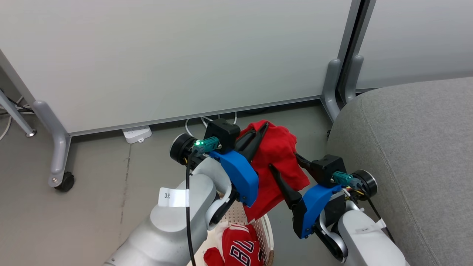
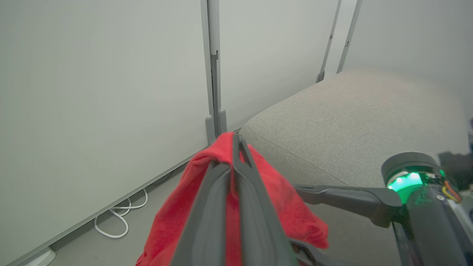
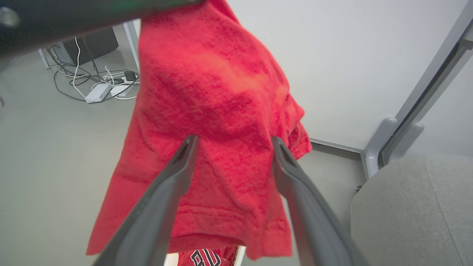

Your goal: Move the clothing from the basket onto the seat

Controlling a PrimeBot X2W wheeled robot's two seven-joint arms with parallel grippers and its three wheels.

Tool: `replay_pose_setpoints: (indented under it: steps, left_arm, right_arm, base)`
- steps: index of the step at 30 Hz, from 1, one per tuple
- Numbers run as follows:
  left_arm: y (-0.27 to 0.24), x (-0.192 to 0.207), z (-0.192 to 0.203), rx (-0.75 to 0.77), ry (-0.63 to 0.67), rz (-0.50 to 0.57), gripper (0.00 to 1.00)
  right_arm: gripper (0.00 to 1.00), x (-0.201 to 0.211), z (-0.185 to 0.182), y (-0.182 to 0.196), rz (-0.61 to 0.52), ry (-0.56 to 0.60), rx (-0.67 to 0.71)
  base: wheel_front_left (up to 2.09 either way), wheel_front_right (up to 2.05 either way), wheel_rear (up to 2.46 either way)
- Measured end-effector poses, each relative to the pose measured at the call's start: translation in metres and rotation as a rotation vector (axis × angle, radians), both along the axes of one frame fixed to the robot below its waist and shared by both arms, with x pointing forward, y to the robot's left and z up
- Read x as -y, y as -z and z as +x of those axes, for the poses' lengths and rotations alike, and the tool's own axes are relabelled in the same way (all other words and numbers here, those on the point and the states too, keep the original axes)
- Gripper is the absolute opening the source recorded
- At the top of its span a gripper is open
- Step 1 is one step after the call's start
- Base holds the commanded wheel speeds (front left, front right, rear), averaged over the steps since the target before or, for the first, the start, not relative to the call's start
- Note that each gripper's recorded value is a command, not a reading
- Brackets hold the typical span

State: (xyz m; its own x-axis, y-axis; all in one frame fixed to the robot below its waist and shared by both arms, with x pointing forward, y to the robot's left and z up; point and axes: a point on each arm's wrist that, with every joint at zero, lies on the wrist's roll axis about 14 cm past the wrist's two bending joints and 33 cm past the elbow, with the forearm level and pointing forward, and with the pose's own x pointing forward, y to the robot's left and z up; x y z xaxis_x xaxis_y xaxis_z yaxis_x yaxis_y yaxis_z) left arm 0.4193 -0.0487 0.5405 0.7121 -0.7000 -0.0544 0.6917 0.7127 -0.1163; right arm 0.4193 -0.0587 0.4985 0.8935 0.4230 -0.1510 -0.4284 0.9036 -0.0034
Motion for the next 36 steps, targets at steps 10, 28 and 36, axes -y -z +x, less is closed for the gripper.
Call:
replay_pose_setpoints:
  steps: [10, 28, 36]
  left_arm:
    - [-0.002, 0.004, -0.007, 0.003, 0.024, 0.001, 0.00]
    - [-0.001, 0.010, -0.016, -0.019, 0.060, -0.009, 0.00]
    - [-0.005, 0.016, -0.023, -0.036, 0.081, -0.047, 0.00]
  right_arm:
    - [1.00, -0.010, 0.007, 0.009, 0.013, -0.027, -0.061]
    - [1.00, -0.042, 0.003, 0.004, 0.045, -0.130, -0.062]
    - [1.00, -0.041, 0.009, -0.001, 0.053, -0.125, -0.046]
  base:
    - [0.00, 0.00, 0.00]
    - [0.00, 0.00, 0.00]
    - [0.00, 0.00, 0.00]
